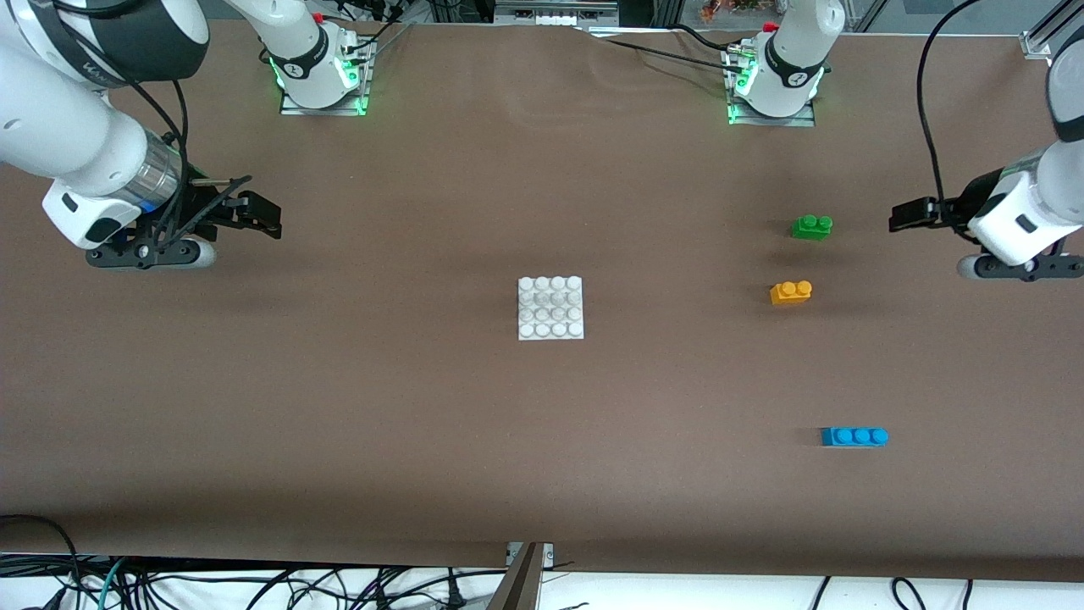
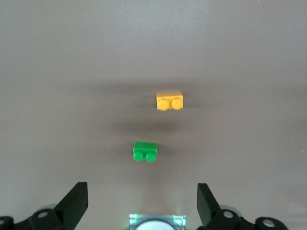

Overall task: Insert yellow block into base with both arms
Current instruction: 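Open the right gripper and lift it off the base plate, then return the right gripper to rest while the left gripper reaches the yellow block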

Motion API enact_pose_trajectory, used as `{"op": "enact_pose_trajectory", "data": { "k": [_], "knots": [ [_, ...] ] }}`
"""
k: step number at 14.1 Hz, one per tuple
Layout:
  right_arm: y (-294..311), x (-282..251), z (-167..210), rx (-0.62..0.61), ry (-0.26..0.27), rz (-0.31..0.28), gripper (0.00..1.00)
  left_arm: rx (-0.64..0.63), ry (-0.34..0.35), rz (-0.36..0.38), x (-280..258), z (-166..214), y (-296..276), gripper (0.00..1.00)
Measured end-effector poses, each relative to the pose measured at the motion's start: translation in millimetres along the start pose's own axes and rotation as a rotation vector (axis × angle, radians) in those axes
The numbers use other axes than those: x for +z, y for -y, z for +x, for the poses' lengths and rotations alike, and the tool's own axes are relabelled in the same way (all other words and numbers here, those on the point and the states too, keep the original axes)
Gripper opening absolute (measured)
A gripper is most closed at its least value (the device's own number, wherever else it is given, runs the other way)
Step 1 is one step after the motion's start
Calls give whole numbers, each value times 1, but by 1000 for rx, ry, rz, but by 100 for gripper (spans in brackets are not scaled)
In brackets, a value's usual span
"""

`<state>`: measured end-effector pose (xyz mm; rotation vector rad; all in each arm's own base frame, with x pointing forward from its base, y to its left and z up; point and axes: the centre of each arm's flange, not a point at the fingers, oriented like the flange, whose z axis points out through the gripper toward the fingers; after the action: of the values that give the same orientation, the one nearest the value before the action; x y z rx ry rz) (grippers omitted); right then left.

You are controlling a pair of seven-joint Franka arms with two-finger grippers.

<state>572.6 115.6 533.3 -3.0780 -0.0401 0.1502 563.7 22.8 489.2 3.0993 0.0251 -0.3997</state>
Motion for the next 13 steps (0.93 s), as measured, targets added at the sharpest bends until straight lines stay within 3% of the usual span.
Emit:
{"op": "enact_pose_trajectory", "data": {
  "k": [4, 7, 13],
  "knots": [
    [2, 4, 0, -3, 7, -1, 99, 8, -76, 3, 96, 21, -2, 100],
    [2, 2, -1, -4, 4, -1, 99, 27, -117, 7, 174, 12, -13, 100],
    [-1, -1, -2, -10, -10, -41, 99, 46, -198, 6, 254, 16, -23, 100]
  ]
}}
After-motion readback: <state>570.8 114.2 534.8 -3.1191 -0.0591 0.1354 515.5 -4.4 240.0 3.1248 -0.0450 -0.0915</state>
